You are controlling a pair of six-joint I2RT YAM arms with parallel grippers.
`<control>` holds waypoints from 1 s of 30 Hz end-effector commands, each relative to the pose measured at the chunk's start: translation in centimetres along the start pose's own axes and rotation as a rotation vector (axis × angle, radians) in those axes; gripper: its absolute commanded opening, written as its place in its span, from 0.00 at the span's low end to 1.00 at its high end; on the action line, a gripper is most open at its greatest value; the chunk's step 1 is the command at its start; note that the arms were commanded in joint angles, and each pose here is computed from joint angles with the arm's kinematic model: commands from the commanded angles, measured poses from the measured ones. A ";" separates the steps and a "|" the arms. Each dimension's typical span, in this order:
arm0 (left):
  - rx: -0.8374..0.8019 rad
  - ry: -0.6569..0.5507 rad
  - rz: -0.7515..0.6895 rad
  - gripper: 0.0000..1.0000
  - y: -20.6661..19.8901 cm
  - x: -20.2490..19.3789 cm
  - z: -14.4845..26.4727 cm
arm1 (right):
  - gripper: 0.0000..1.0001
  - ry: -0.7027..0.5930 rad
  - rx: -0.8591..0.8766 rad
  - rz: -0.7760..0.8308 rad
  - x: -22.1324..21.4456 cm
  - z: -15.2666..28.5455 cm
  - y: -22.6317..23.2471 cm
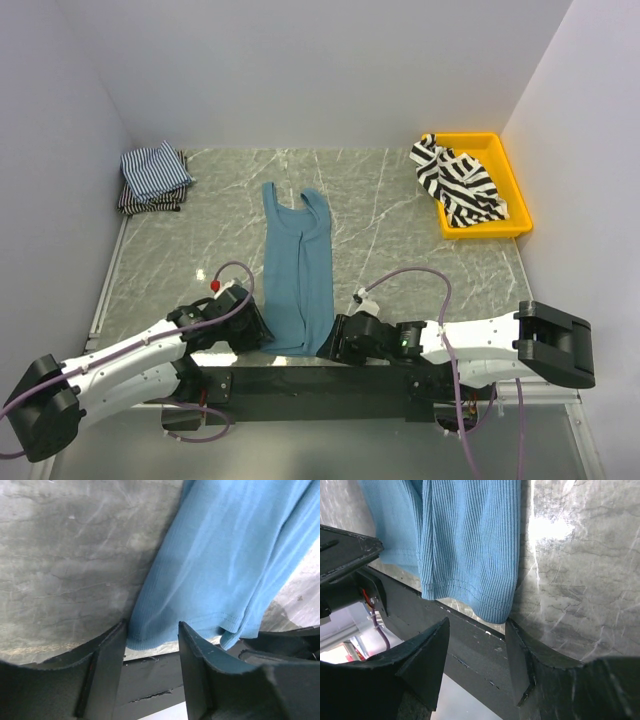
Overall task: Fold and stack the tank tops
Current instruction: Fold the tank top
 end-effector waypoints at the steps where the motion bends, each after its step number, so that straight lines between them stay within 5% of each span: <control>1: 0.113 0.035 -0.007 0.51 1.8 -1.0 -0.7 | 0.56 -0.030 -0.201 0.040 0.1 -0.3 -4.1; 8: 0.147 0.040 -0.008 0.29 2.1 -1.2 -0.8 | 0.55 -0.059 -0.239 0.031 0.4 -0.3 -4.9; 12: 0.153 0.048 0.011 0.01 2.2 -1.4 -0.6 | 0.55 -0.073 -0.263 0.037 0.5 0.0 -5.1; 30: 0.114 0.094 0.110 0.01 1.7 -1.9 0.6 | 0.56 -0.085 -0.346 0.065 0.4 -0.4 -5.3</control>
Point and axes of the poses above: each gripper's point midway between its finger pads, its own z axis back along the fingers, its own y axis along the line the jaws close on, x = y × z, the point moved 10 cm from there along z, back along the fingers, and after that the axes turned 13 degrees about -z, right-handed, at the moved point
